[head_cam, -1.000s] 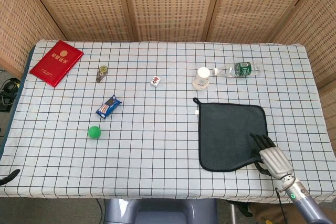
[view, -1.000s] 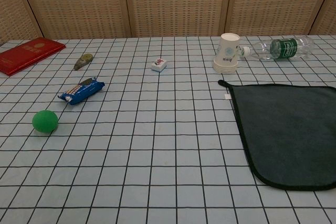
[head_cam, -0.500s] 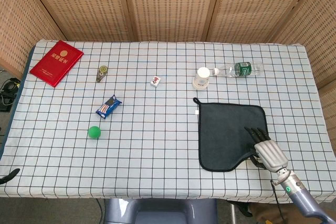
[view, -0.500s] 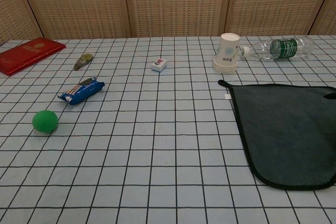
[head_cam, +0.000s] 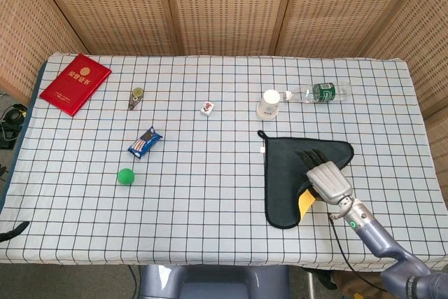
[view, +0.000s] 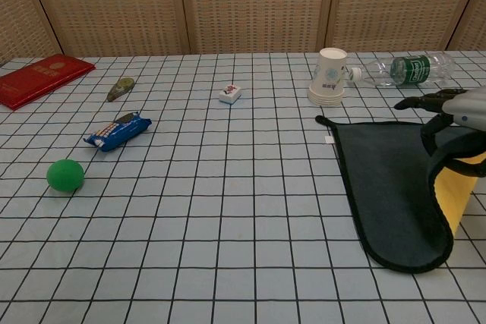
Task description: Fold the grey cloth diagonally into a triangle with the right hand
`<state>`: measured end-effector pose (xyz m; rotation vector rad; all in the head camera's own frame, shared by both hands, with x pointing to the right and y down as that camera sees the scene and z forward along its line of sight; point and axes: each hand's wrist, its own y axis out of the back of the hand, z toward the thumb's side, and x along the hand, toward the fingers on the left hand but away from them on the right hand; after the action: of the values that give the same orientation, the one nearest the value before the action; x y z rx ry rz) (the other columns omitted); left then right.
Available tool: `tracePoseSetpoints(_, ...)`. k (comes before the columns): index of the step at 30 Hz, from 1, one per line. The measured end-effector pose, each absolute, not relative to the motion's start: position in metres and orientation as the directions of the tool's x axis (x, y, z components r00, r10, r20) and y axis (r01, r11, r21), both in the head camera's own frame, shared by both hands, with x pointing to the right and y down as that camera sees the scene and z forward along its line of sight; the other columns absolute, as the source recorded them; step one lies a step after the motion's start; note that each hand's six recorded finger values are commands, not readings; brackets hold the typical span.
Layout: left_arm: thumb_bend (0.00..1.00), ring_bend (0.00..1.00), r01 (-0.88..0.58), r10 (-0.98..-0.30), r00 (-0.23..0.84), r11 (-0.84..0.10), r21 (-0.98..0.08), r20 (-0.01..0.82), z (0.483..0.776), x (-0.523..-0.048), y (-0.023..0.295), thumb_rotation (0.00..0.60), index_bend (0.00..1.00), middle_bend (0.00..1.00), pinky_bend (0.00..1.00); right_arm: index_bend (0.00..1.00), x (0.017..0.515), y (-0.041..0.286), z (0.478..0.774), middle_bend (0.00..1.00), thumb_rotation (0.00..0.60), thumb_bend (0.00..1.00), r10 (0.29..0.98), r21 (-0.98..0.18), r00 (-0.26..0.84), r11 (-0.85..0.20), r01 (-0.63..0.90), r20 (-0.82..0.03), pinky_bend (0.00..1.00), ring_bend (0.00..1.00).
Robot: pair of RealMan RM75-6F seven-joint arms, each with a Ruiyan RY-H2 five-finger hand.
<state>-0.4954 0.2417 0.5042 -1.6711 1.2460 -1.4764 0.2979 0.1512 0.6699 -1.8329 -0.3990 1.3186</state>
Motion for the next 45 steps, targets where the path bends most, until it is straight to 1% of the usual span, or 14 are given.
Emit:
tracePoseSetpoints(6, 0.00, 0.00, -0.269, -0.900, -0.060, -0.402, -0.875, 0.432, 0.508, -0.499, 0.237, 0.600, 0.00, 0.00, 0.00, 0.61, 0.278, 0.125, 0.679, 0.09, 0.600, 0.66, 0.660, -0.751, 0.366, -0.615, -0.239, -0.656, 0.00, 0.00)
tracePoseSetpoints(13, 0.00, 0.00, -0.274, -0.896, -0.072, -0.405, -0.872, 0.439, 0.510, -0.504, 0.235, 0.600, 0.00, 0.00, 0.00, 0.62, 0.257, 0.107, 0.689, 0.08, 0.600, 0.66, 0.657, -0.741, 0.345, -0.615, -0.267, -0.670, 0.00, 0.00)
tracePoseSetpoints(23, 0.00, 0.00, -0.284, -0.887, -0.090, -0.412, -0.866, 0.452, 0.514, -0.509, 0.231, 0.600, 0.00, 0.00, 0.00, 0.62, 0.239, 0.094, 0.706, 0.09, 0.600, 0.66, 0.653, -0.725, 0.316, -0.617, -0.306, -0.689, 0.00, 0.00)
tracePoseSetpoints(40, 0.00, 0.00, -0.291, -0.879, -0.109, -0.419, -0.860, 0.464, 0.517, -0.515, 0.227, 0.600, 0.00, 0.00, 0.00, 0.63, 0.213, 0.075, 0.721, 0.09, 0.600, 0.66, 0.686, -0.733, 0.264, -0.607, -0.308, -0.678, 0.00, 0.00)
tracePoseSetpoints(42, 0.00, 0.00, -0.291, -0.879, -0.111, -0.417, -0.861, 0.463, 0.517, -0.516, 0.227, 0.600, 0.00, 0.00, 0.00, 0.60, 0.212, 0.074, 0.723, 0.09, 0.600, 0.65, 0.688, -0.732, 0.255, -0.607, -0.309, -0.679, 0.00, 0.00)
tracePoseSetpoints(43, 0.00, 0.00, -0.292, -0.880, -0.111, -0.416, -0.861, 0.463, 0.517, -0.516, 0.227, 0.600, 0.00, 0.00, 0.00, 0.52, 0.212, 0.074, 0.723, 0.07, 0.600, 0.62, 0.689, -0.731, 0.251, -0.608, -0.311, -0.680, 0.00, 0.00)
tracePoseSetpoints(44, 0.00, 0.00, -0.292, -0.880, -0.111, -0.416, -0.861, 0.462, 0.517, -0.516, 0.227, 0.600, 0.00, 0.00, 0.00, 0.41, 0.212, 0.074, 0.724, 0.04, 0.600, 0.57, 0.691, -0.730, 0.245, -0.609, -0.311, -0.680, 0.00, 0.00)
tracePoseSetpoints(45, 0.00, 0.00, -0.292, -0.880, -0.110, -0.416, -0.861, 0.463, 0.516, -0.516, 0.227, 0.600, 0.00, 0.00, 0.00, 0.33, 0.213, 0.073, 0.725, 0.03, 0.600, 0.50, 0.694, -0.729, 0.236, -0.610, -0.310, -0.680, 0.00, 0.00)
